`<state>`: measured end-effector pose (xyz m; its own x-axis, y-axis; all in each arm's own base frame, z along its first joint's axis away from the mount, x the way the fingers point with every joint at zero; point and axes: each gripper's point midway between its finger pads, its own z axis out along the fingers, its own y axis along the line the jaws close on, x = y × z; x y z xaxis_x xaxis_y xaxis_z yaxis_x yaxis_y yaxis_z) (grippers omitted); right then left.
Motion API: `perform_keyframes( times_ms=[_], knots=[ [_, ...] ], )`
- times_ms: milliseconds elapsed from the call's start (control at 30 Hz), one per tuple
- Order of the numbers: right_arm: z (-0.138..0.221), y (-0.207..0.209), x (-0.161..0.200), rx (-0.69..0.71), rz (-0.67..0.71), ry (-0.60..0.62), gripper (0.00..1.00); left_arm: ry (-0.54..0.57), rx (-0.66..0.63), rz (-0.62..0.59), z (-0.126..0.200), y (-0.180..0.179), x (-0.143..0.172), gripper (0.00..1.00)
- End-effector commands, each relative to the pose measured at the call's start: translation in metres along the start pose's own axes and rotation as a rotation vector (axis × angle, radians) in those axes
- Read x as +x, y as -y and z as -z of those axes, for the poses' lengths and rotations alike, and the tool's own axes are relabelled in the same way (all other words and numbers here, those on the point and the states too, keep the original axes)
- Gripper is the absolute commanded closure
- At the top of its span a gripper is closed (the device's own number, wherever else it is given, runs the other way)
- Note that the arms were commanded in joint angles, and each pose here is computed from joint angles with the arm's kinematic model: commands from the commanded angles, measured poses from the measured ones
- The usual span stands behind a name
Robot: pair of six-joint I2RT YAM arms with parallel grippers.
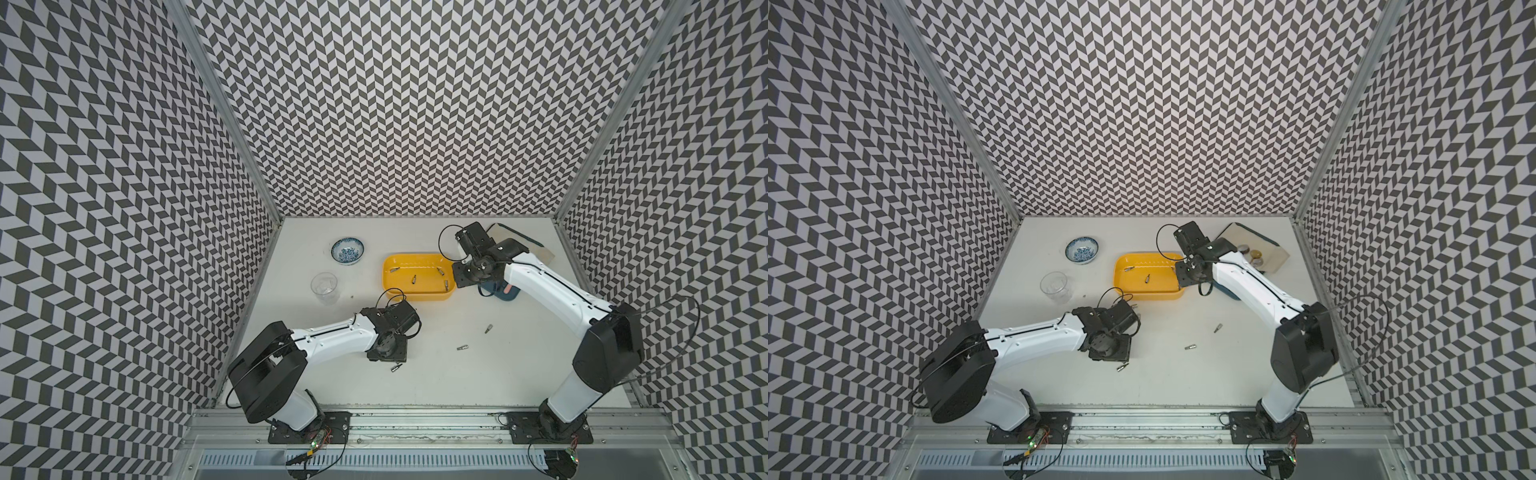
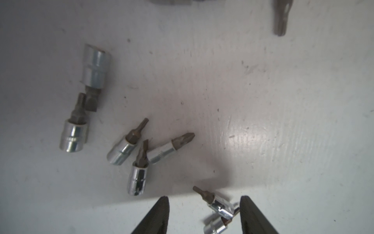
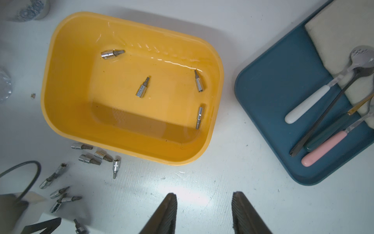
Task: Put the bit on the desktop into the storage box
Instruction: Pick up the screwdriver bit from the center of the board.
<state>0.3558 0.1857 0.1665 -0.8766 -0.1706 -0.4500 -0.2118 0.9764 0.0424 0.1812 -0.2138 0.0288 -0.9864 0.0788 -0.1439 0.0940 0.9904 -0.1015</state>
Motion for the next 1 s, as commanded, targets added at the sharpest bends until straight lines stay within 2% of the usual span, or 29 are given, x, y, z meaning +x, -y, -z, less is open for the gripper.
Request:
perform_keyframes(
  times_ms=[0,333,967],
  knots=[
    [0.022,0.009,-0.012,-0.024,-0.061,0.106,0.51,0.019,0.018,-0.014,0.001,0.007,-0.008,0.41],
    [0.026,0.032,0.013,-0.007,-0.11,0.088,0.51,0.0,0.015,-0.02,-0.003,0.005,-0.003,0.41],
    [0.018,0.041,0.046,-0.025,-0.167,0.054,0.51,-0.046,0.007,-0.038,-0.012,0.003,0.011,0.45]
  ],
)
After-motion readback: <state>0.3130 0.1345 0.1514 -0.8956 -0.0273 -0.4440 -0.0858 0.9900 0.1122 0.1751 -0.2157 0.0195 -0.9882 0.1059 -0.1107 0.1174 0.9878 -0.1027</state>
